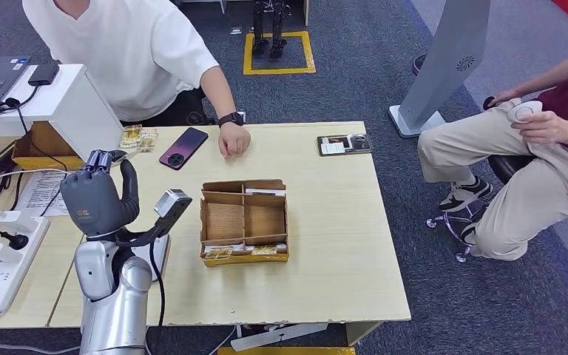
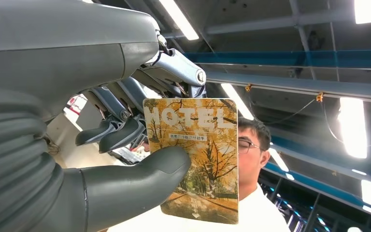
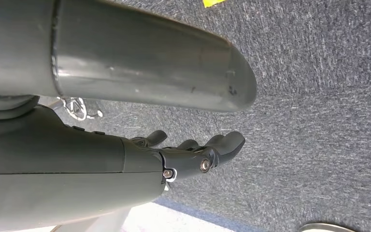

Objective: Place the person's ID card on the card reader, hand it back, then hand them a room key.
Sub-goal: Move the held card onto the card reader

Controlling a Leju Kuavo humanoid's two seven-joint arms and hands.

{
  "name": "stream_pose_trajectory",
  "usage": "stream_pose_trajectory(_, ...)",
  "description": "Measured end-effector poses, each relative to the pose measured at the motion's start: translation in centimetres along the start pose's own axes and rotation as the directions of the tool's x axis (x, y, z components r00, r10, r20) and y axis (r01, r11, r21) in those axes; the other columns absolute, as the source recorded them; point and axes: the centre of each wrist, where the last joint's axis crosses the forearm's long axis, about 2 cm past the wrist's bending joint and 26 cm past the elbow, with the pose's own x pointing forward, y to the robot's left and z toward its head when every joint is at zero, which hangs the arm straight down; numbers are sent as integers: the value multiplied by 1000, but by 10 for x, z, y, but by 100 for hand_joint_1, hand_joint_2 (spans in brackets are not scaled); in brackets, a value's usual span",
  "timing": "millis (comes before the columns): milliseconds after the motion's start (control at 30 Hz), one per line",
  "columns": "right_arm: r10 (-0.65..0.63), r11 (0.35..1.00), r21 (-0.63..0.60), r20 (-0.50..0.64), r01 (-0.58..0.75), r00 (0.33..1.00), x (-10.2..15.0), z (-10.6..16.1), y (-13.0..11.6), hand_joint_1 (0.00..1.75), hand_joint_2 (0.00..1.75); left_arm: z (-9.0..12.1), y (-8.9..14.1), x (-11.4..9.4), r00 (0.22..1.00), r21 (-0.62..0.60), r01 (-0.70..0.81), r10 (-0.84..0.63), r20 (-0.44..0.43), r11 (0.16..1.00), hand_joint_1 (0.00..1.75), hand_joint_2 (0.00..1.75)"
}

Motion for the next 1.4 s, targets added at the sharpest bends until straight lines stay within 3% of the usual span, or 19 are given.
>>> stream_pose_trajectory(133,-1,1000,0,0,1,1000,0,0,0,0,0,1,0,-2,1000,-2,9,-9,2,1000,175,175)
stream_pose_trajectory(300,-4,1000,10,-2,4,1000,0,0,0,0,0,5,1,-9,997,-14,37,-38,-64,999,175,175)
stream_pose_trajectory(533,-8,1000,9,-13,9,1000,-4,-1,-1,0,0,19,6,-39,992,-27,78,-80,-95,997,175,175)
stream_pose_trajectory(867,-10,1000,8,-23,11,1000,-7,0,-1,0,0,31,11,-60,987,-29,104,-106,-123,994,175,175)
stream_pose_trajectory(1200,-16,1000,5,-34,16,999,-8,0,-1,0,0,52,21,-89,965,-17,127,-127,-230,992,175,175)
stream_pose_trajectory(1400,-2,1000,-1,-36,2,999,-8,0,-1,0,0,68,24,-99,950,-72,170,-183,-252,983,175,175)
